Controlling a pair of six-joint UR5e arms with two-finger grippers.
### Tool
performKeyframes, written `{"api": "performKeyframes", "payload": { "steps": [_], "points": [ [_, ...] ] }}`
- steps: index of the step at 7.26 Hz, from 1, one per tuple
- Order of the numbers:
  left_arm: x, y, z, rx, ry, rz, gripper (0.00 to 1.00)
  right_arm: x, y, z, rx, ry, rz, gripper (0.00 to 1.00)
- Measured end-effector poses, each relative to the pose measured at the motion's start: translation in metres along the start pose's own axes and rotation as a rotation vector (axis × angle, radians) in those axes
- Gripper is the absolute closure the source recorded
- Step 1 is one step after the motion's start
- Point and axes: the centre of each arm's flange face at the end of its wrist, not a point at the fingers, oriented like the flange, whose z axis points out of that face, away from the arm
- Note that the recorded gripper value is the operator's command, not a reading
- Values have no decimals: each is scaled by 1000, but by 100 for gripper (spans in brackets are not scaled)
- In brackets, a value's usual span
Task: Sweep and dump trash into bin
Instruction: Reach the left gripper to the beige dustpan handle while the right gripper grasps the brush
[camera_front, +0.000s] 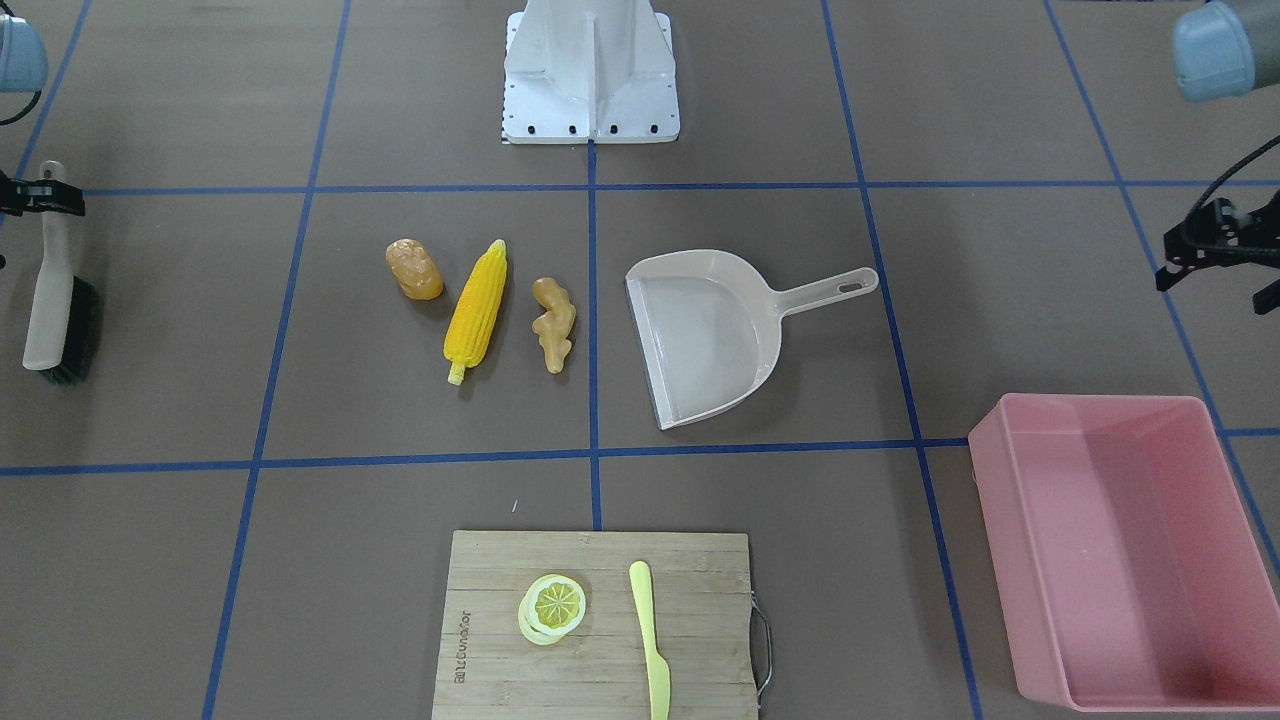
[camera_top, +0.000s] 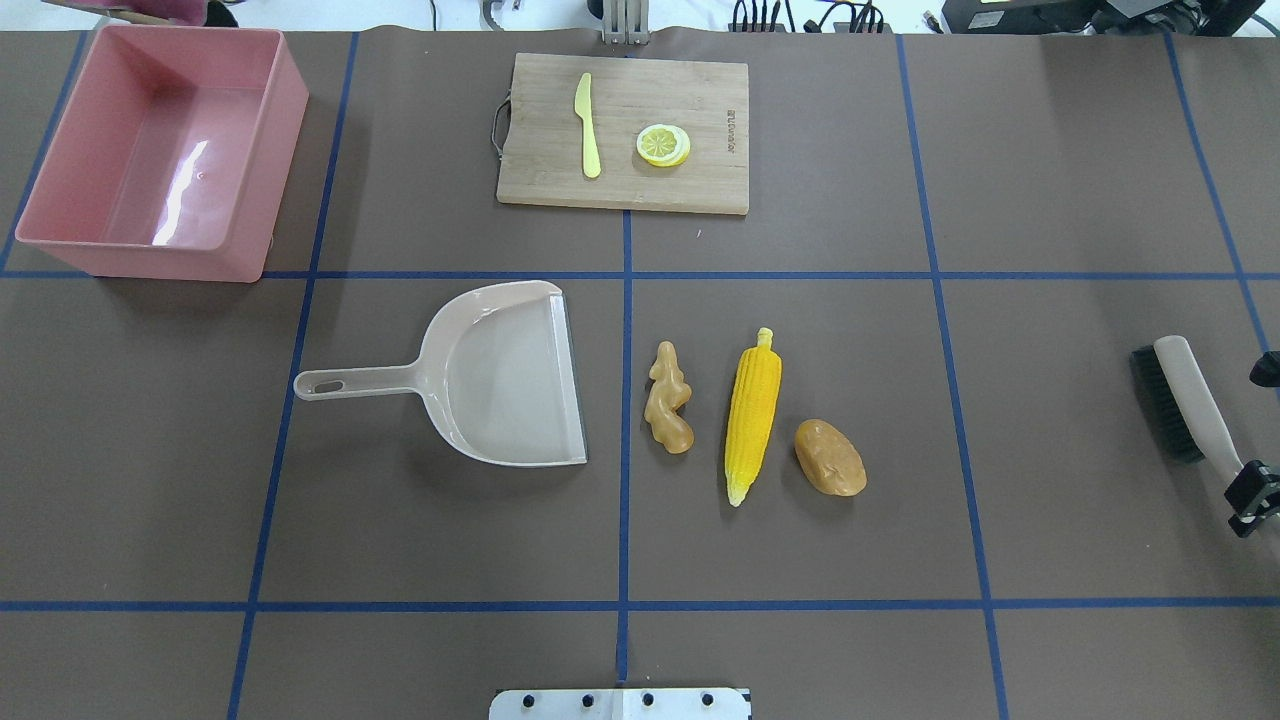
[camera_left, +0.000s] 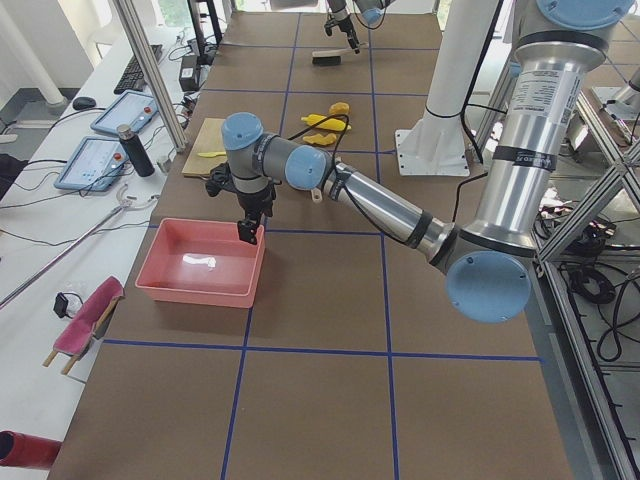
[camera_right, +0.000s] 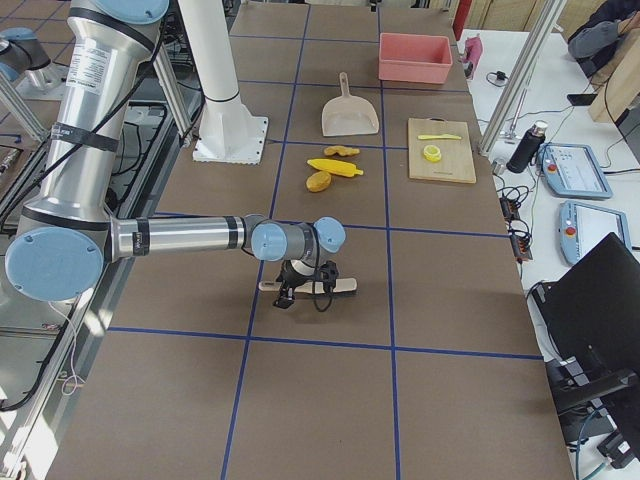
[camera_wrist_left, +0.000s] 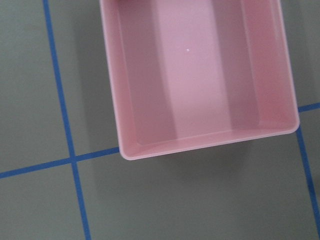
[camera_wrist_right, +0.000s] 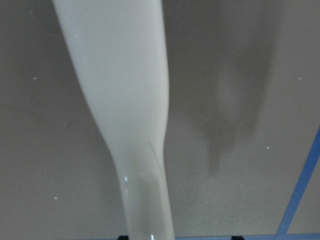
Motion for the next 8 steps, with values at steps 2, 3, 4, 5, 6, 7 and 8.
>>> {"api": "performKeyframes", "payload": {
  "steps": [2,3,4,5,6,7,8],
  "points": [
    [50,-15,-7,-16,16,58,0,-3,-2,-1,2,-1,-5,100],
    [79,-14,-14,-12,23,103,0,-4,-3,-1,3,-1,-6,100],
    [117,-10,-13,-12,40,172,1,-6,-4,-3,7,-2,-11,100],
    [165,-2,1,-31,59,266,1,-13,-8,-9,19,-7,-22,100],
    [215,10,18,-48,60,366,1,-21,-11,-24,52,-17,-35,100],
    [252,23,28,-52,55,448,1,-23,-11,-43,93,-31,-41,100],
    [277,35,33,-45,49,520,1,-26,-11,-61,132,-48,-48,100]
  ]
}}
